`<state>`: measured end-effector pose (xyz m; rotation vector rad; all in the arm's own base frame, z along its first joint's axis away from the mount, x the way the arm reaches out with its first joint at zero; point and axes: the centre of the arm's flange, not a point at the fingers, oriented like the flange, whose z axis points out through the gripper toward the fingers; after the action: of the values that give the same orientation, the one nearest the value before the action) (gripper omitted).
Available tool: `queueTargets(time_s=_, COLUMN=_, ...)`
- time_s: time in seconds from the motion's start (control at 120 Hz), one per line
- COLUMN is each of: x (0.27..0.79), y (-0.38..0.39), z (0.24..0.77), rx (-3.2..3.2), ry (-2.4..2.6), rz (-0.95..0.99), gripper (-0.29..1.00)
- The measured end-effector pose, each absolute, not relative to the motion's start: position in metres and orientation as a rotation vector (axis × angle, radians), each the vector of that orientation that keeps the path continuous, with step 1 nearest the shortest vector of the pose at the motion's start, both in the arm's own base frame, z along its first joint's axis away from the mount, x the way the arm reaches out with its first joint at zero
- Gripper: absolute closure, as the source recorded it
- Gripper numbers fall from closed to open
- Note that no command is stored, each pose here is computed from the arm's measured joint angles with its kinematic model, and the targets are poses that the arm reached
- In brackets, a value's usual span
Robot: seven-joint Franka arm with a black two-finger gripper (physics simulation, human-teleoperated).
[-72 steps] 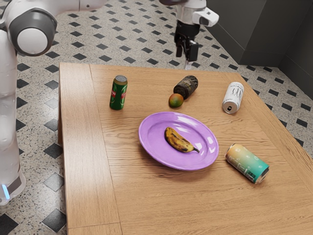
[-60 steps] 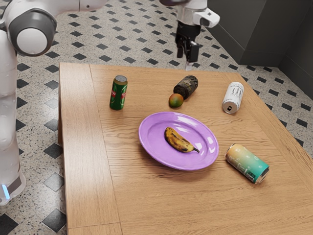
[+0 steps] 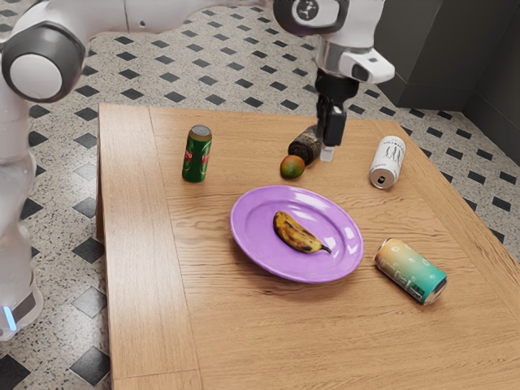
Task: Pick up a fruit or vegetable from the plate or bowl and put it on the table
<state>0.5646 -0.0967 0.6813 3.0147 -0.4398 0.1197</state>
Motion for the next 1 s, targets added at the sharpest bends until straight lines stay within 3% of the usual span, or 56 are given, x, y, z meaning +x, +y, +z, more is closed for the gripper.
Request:
queueTargets(time_s=0.317, x=0.561, y=-0.090, z=0.681, rx=3.020, ry=-0.441, rz=0.083, gripper=0.00)
queueTargets(time_s=0.708, x=0.526, y=-0.100, z=0.620, rx=3.059, ry=-0.182, rz=0.088, gripper=0.00)
queueTargets(time_s=1.0, x=0.508, y=-0.119, z=0.612, rx=3.072, ry=-0.106, rz=0.123, gripper=0.00)
